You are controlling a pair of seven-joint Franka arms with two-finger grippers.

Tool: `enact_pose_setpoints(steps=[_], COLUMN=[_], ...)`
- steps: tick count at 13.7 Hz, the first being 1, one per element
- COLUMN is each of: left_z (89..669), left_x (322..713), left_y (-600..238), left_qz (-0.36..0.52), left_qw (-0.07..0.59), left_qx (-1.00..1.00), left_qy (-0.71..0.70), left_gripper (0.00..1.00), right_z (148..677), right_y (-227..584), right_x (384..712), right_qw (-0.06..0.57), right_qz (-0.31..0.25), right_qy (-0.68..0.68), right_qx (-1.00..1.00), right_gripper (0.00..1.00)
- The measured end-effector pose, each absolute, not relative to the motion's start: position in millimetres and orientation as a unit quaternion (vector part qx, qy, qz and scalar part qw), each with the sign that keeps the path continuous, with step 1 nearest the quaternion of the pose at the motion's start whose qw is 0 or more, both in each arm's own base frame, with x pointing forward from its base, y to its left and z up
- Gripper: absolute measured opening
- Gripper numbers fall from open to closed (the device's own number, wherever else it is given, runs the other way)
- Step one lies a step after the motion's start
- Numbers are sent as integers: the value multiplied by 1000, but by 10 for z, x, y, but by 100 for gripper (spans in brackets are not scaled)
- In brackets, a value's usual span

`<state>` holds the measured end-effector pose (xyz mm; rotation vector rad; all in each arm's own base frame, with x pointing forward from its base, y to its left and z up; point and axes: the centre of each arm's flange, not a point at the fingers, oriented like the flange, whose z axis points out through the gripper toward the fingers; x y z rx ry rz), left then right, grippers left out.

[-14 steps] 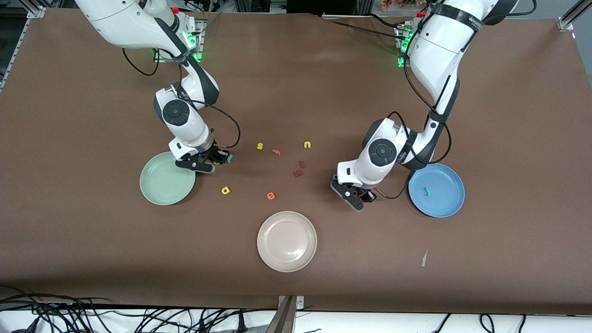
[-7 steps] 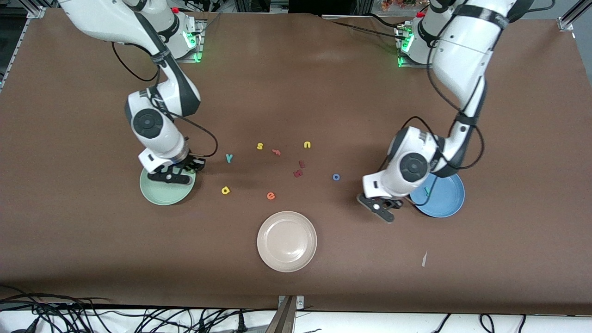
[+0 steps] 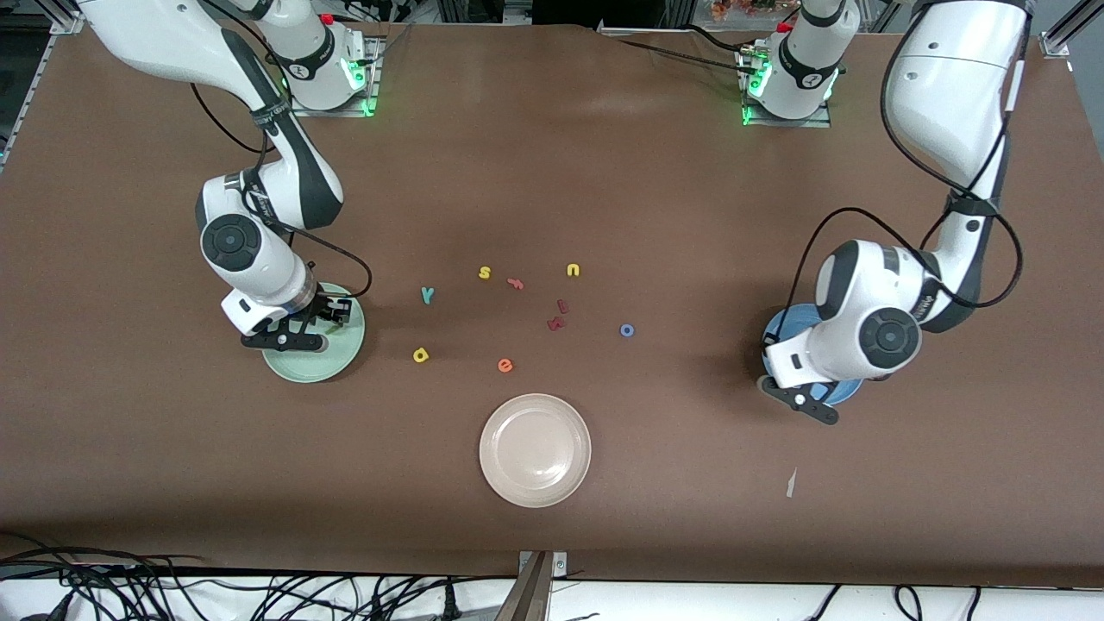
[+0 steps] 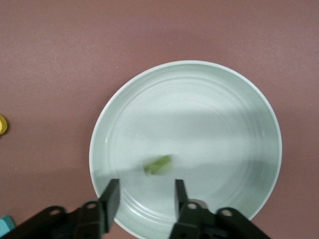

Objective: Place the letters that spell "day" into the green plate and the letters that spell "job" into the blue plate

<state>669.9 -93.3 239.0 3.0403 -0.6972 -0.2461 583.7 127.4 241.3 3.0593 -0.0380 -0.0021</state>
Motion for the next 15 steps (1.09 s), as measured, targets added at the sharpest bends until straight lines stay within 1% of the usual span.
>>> enact_pose_setpoints(steps=[1,2,4,5,7,8,9,13,15], left_z=[2365,2336,2307,2304,2308,2314,2321,2320,2336], left_x=[6705,6706,6703,6694,6678,6663,6638,6412,6321], left_y=[-756,-584,-410,-408,-547,-702,-910,-1942,-2314], left_qz=[-82,-85,-87,-90,-95,-99,-103,-115,-109], left_qw=[8,10,35,51,63,63,60,38,50], left_qx=[974,976,981,983,988,990,992,993,993], left_qy=[-211,-199,-168,-150,-99,-74,-51,16,18], left_gripper=[29,35,54,65,87,96,100,100,100], right_z=[2414,2416,2413,2397,2342,2313,2281,2141,2095], right_y=[1287,1310,1454,1584,1870,1993,2117,2633,2762], right_x=[5834,5829,5794,5758,5666,5624,5583,5381,5313], right_qw=[40,39,34,30,22,20,17,5,3], right_qz=[-1,-1,0,-1,-6,-7,-6,0,0], right_qy=[-14,-17,-45,-62,-91,-102,-111,-140,-144], right_qx=[999,999,998,998,996,995,994,990,990], right_gripper=[71,77,77,77,77,77,77,76,76])
